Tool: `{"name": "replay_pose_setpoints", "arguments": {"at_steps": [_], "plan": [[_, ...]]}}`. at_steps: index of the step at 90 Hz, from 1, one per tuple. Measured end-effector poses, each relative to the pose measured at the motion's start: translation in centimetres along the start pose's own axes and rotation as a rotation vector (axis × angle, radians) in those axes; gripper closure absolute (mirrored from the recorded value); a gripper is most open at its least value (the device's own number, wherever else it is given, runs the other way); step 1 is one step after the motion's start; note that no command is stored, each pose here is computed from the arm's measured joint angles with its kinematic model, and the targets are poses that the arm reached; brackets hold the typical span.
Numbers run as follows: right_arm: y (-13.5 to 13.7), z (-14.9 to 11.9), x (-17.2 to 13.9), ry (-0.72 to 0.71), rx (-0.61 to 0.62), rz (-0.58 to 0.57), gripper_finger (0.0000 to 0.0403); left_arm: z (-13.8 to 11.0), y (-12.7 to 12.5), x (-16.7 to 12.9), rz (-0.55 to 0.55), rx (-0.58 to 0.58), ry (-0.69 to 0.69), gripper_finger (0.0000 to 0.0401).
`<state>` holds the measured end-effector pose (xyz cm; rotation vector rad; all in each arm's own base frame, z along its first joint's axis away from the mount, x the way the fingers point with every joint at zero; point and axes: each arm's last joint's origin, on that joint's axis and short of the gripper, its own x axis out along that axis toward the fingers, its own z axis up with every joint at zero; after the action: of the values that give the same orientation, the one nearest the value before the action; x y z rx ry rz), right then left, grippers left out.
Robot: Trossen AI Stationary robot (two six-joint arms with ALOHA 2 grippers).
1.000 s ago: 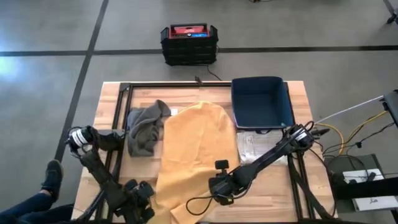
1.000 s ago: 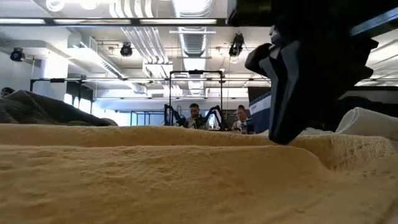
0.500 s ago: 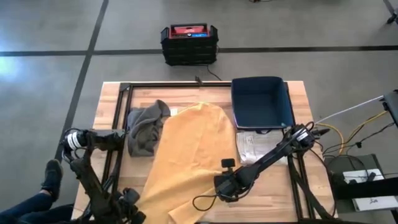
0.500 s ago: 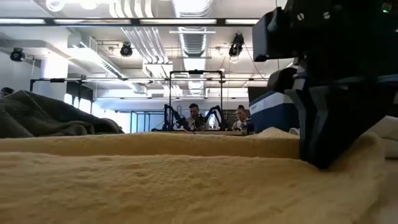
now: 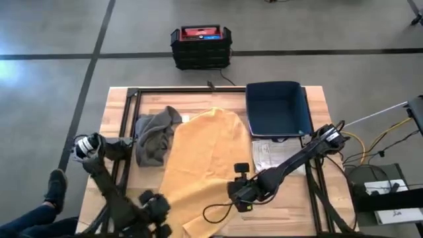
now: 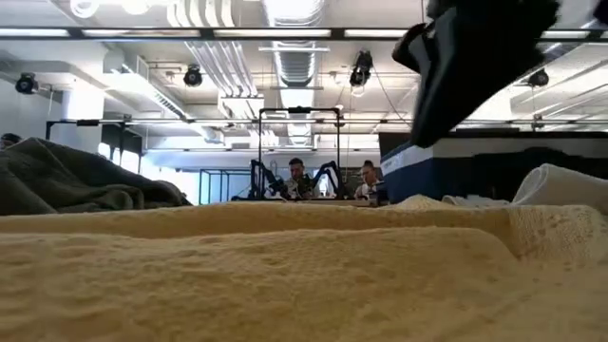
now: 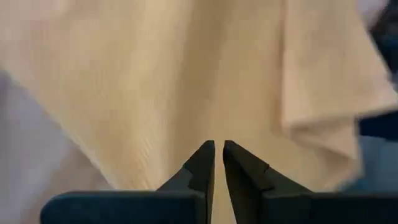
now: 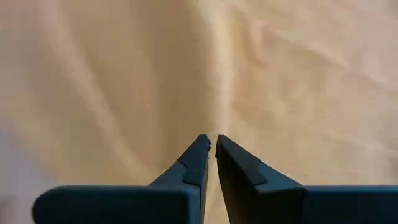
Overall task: Fold towel
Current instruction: Fold the yellow towel
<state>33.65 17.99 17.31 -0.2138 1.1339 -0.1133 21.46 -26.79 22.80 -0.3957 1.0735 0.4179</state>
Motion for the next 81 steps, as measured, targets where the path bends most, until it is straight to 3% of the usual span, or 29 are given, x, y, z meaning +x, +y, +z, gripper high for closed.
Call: {"name": "replay_pose_setpoints", "arguments": {"at_steps": [21,38,46,66,81], "plan": [[-4.0,1.4,2.3,0.005,0.128,-0.047,0.0384,7.6,4.3,5.5,0.202,0.221,0.029,0.0380],[-5.3,1.1,3.2,0.033,0.152,-0.068,0.0384,14.3,10.9,7.7,0.341,0.278,0.058,0.0380],[-5.1,0.0,3.8,0.063,0.155,-0.072,0.0384,16.9,14.3,7.7,0.356,0.280,0.042,0.0380],[-3.0,-2.3,5.5,-0.022,0.222,-0.018,0.0384,21.8,22.8,6.1,0.298,0.126,-0.176,0.0370],[-2.1,-2.9,6.0,-0.107,0.258,0.042,0.0384,23.3,29.2,6.1,0.219,-0.013,-0.313,0.0313]]}}
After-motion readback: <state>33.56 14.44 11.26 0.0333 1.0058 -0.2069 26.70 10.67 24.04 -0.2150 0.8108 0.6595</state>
